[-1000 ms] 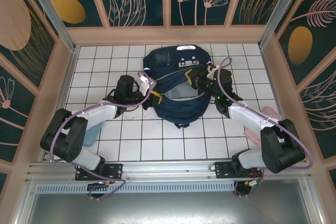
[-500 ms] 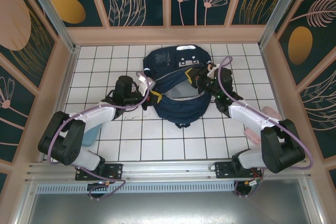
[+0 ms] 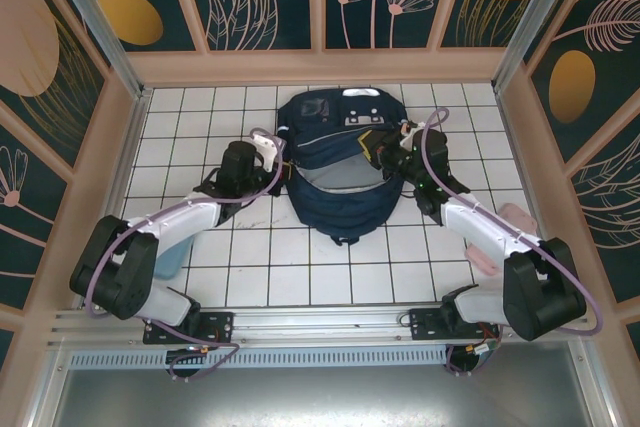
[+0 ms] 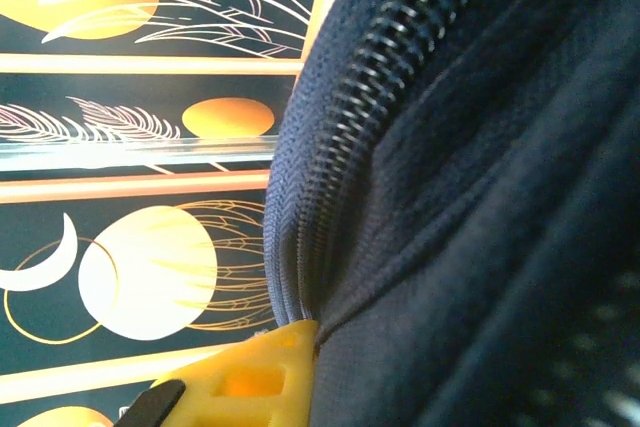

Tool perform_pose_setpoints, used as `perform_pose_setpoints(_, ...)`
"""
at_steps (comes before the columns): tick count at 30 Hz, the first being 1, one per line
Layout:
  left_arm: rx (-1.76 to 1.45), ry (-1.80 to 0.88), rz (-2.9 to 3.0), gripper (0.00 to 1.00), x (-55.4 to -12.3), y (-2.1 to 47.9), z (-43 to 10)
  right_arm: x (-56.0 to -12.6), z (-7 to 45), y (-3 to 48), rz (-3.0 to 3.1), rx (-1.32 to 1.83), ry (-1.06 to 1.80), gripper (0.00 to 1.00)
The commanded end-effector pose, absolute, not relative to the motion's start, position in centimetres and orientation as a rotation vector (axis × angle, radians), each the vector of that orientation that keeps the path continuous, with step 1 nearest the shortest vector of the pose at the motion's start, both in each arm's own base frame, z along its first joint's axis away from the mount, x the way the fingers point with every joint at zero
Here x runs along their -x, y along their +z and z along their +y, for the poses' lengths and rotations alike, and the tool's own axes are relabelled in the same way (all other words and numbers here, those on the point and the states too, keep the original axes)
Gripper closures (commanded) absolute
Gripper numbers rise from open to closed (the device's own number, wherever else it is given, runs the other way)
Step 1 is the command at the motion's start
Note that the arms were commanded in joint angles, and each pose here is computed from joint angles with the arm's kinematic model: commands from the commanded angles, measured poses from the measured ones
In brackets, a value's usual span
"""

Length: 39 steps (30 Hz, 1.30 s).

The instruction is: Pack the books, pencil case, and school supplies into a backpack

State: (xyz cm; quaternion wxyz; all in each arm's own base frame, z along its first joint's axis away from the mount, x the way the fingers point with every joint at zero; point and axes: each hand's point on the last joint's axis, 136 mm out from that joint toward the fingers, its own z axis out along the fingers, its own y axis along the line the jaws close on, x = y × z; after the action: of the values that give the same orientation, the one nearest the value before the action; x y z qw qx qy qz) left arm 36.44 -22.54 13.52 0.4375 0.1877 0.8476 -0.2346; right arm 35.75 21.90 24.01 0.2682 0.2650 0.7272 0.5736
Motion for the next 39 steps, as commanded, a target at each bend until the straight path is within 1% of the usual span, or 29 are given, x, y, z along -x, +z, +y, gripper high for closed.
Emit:
perform_pose_setpoints(1, -0.303, -0.423, 2.168, 1.0, -39.1, 12.6, -20.0, -37.2, 20.1, 30.9, 1.728, -0.573, 1.563, 0.93)
perform_pose_setpoints(5, -0.212, -0.39, 2.168, 1.0, -40.8, 13.1, -19.3, -38.1, 21.1, 29.2, 1.81, -0.538, 1.53, 0.93)
perform_pose_setpoints(9, -0.047, -0.362, 2.18, 1.0, -42.1, 12.9, -16.7, -39.7, 22.1, 27.3, 1.896, -0.472, 1.494, 0.93)
perform_pose_setpoints(14, -0.001, -0.312, 2.197, 1.0, -41.6, 12.7, -15.2, -40.9, 24.8, 25.8, 2.009, -0.342, 1.508, 0.92)
perform_pose_setpoints(17, 0.04, -0.26, 2.194, 1.0, -40.7, 12.9, -13.8, -40.9, 25.3, 24.5, 2.063, -0.33, 1.491, 0.87)
perform_pose_setpoints(18, 0.059, -0.242, 2.191, 1.0, -40.4, 12.9, -13.3, -40.8, 25.3, 24.1, 2.079, -0.331, 1.481, 0.83)
perform_pose_setpoints(19, 0.074, -0.227, 2.189, 1.0, -39.9, 12.9, -12.8, -40.5, 25.3, 23.7, 2.098, -0.335, 1.469, 0.77)
perform_pose_setpoints(20, 0.093, -0.213, 2.188, 1.0, -39.6, 12.9, -12.3, -40.2, 25.2, 23.3, 2.118, -0.338, 1.457, 0.67)
perform_pose_setpoints(21, 0.106, -0.204, 2.19, 1.0, -39.2, 12.9, -12.0, -39.8, 25.1, 22.7, 2.148, -0.346, 1.439, 0.55)
perform_pose_setpoints(22, 0.112, -0.205, 2.198, 1.0, -38.8, 12.7, -11.8, -39.4, 24.9, 22.2, 2.177, -0.354, 1.417, 0.46)
perform_pose_setpoints(24, 0.118, -0.217, 2.21, 1.0, -38.0, 12.4, -11.7, -38.3, 24.2, 21.0, 2.231, -0.381, 1.354, 0.36)
perform_pose_setpoints(25, 0.121, -0.227, 2.215, 0.96, -37.5, 12.3, -11.6, -37.6, 23.4, 20.2, 2.263, -0.408, 1.306, 0.33)
perform_pose_setpoints(26, 0.124, -0.232, 2.222, 0.9, -37.2, 12.1, -11.6, -37.1, 22.7, 19.4, 2.288, -0.434, 1.255, 0.32)
perform_pose_setpoints(28, 0.129, -0.232, 2.243, 0.7, -36.6, 11.9, -11.4, -35.8, 20.7, 18.3, 2.332, -0.483, 1.113, 0.31)
perform_pose_setpoints(30, 0.134, -0.232, 2.249, 0.51, -36.3, 12.1, -11.3, -34.8, 18.2, 17.6, 2.363, -0.532, 0.942, 0.31)
perform_pose_setpoints(31, 0.142, -0.231, 2.245, 0.45, -36.2, 12.4, -11.2, -34.3, 16.7, 17.2, 2.378, -0.562, 0.838, 0.3)
perform_pose_setpoints(33, 0.169, -0.235, 2.229, 0.34, -36.3, 13.2, -11.0, -33.4, 13.6, 16.4, 2.389, -0.632, 0.642, 0.3)
perform_pose_setpoints(34, 0.186, -0.234, 2.218, 0.27, -36.4, 13.7, -10.9, -32.9, 11.8, 16.0, 2.389, -0.674, 0.54, 0.3)
perform_pose_setpoints(36, 0.206, -0.239, 2.193, 0.16, -36.7, 14.7, -10.8, -31.9, 8.3, 14.9, 2.382, -0.765, 0.344, 0.3)
perform_pose_setpoints(38, 0.215, -0.243, 2.172, 0.09, -36.9, 15.6, -10.7, -31.1, 4.8, 14.2, 2.358, -0.857, 0.162, 0.3)
perform_pose_setpoints(39, 0.223, -0.243, 2.162, 0.06, -37.0, 16.1, -10.7, -30.4, 2.5, 13.7, 2.339, -0.922, 0.054, 0.28)
